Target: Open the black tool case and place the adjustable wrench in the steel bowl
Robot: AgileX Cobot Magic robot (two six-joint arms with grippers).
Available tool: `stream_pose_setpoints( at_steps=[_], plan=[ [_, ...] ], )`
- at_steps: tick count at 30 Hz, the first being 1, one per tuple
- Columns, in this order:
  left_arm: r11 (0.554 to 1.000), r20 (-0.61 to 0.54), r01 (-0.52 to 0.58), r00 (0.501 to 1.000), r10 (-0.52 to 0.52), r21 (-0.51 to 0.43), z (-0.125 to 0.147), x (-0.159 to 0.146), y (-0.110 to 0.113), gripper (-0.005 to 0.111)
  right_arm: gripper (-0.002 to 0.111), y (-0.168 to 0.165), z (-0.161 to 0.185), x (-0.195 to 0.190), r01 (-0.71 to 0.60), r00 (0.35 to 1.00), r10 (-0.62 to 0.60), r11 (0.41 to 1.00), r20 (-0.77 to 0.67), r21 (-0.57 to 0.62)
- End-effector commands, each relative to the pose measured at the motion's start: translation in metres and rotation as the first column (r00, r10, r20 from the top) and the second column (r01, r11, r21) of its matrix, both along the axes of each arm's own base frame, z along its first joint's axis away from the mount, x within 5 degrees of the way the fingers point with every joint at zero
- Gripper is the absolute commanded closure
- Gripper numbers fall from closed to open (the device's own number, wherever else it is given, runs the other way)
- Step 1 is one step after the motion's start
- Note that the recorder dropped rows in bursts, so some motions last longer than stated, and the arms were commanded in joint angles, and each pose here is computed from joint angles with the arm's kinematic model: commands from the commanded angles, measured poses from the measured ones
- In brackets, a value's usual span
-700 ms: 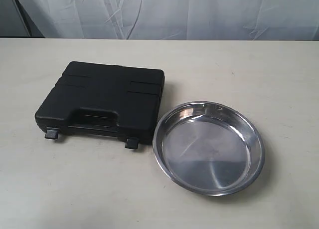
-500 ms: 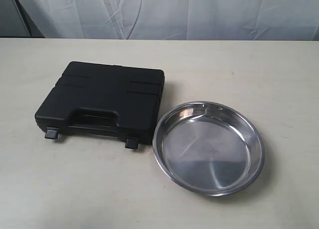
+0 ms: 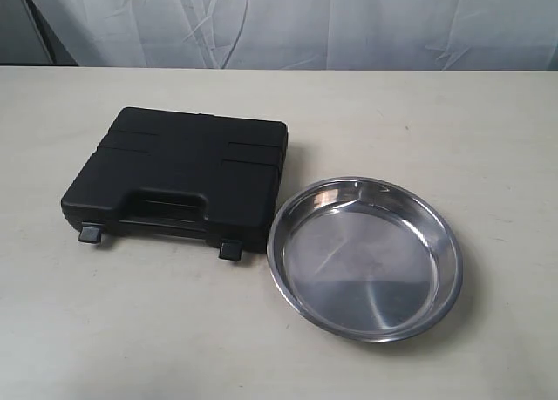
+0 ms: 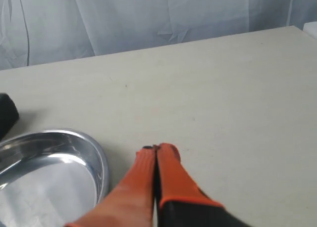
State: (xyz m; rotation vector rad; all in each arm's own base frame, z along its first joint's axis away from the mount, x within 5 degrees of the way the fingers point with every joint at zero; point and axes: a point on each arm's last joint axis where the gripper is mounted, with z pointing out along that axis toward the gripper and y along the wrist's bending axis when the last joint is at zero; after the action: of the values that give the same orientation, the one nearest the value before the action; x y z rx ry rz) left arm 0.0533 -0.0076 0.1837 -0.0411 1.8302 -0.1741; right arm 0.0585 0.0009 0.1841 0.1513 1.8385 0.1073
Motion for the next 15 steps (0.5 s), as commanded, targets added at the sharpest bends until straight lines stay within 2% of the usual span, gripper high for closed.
stream_pose_setpoints(
  at_steps=[1,4,7,9,11,15],
  plan=[
    [1.0,0.011,0.001,1.0,-0.001,-0.005,0.0,0.0,0.0,0.107,0.109,-0.003,0.018,0.003,0.027,0.977,-0.025,1.0,0.213,-0.008],
    [1.0,0.011,0.001,1.0,-0.001,-0.005,0.0,0.0,0.0,0.107,0.109,-0.005,0.036,0.002,0.056,0.914,-0.051,0.998,0.402,-0.001],
    [1.0,0.011,0.001,1.0,-0.001,-0.005,0.0,0.0,0.0,0.107,0.109,-0.01,0.056,-0.004,0.053,0.793,-0.136,0.987,0.594,0.154],
    [1.0,0.011,0.001,1.0,-0.001,-0.005,0.0,0.0,0.0,0.107,0.109,-0.014,0.063,-0.008,0.006,0.722,-0.228,0.946,0.653,0.323],
    [1.0,0.011,0.001,1.0,-0.001,-0.005,0.0,0.0,0.0,0.107,0.109,-0.016,0.066,-0.009,-0.048,0.698,-0.278,0.901,0.659,0.431],
    [1.0,0.011,0.001,1.0,-0.001,-0.005,0.0,0.0,0.0,0.107,0.109,-0.016,0.066,-0.009,-0.101,0.7,-0.305,0.853,0.646,0.512]
  ],
)
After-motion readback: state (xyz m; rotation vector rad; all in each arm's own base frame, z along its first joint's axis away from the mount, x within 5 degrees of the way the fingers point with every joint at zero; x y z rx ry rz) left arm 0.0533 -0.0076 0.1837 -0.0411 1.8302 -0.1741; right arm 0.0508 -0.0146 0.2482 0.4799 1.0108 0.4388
